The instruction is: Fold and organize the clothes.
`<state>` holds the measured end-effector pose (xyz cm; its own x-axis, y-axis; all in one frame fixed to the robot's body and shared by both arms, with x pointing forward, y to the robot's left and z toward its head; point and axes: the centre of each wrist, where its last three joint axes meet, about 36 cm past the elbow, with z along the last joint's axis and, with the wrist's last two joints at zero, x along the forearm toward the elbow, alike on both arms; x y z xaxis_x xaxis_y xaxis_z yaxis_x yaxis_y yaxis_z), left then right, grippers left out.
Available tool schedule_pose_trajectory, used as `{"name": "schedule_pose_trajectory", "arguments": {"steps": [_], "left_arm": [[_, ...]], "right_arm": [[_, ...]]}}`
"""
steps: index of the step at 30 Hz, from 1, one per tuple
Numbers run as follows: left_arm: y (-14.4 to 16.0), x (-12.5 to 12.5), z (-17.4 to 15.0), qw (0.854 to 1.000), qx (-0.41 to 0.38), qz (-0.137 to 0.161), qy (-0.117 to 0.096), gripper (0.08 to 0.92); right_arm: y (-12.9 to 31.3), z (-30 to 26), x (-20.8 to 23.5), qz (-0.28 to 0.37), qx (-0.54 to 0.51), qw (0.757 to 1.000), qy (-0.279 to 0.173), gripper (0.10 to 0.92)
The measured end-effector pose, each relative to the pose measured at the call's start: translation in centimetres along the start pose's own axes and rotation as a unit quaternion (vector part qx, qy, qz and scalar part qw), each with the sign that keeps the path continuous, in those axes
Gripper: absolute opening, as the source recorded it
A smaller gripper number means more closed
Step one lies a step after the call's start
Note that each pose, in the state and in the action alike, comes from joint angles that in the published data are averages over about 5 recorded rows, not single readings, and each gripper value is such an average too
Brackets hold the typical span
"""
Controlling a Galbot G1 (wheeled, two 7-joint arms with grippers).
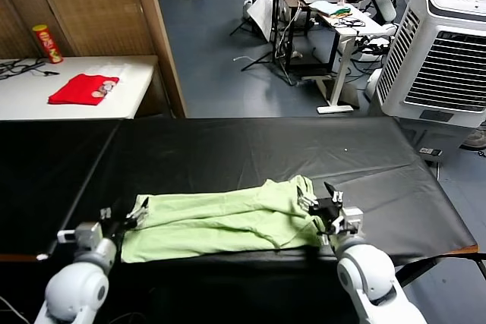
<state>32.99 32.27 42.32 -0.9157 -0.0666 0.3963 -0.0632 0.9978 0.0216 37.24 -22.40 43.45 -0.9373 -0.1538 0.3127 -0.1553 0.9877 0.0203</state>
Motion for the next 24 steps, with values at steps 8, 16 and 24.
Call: {"name": "schedule_pose_trajectory", "arguments": {"steps": [8,16,24], "left_arm": [[-1.1,1.7,2.5,0.999,0.032,-0.004,0.023,0.758],[-1.5,1.8,4.0,0.997,0.061,-0.005,0.038,0.471],[-2.5,2.1,3.5,0.998,0.051,-0.003,0.029,0.155]], "right_arm": [[0.4,-0.2,0.8,-0.01,0.001,1.0,-0.005,0.798],[0.2,-0.3,1.4,-0.011,0.004,1.0,-0.007,0.798],[0.7,-0.3,1.4,-0.012,0.004,1.0,-0.011,0.798]]}}
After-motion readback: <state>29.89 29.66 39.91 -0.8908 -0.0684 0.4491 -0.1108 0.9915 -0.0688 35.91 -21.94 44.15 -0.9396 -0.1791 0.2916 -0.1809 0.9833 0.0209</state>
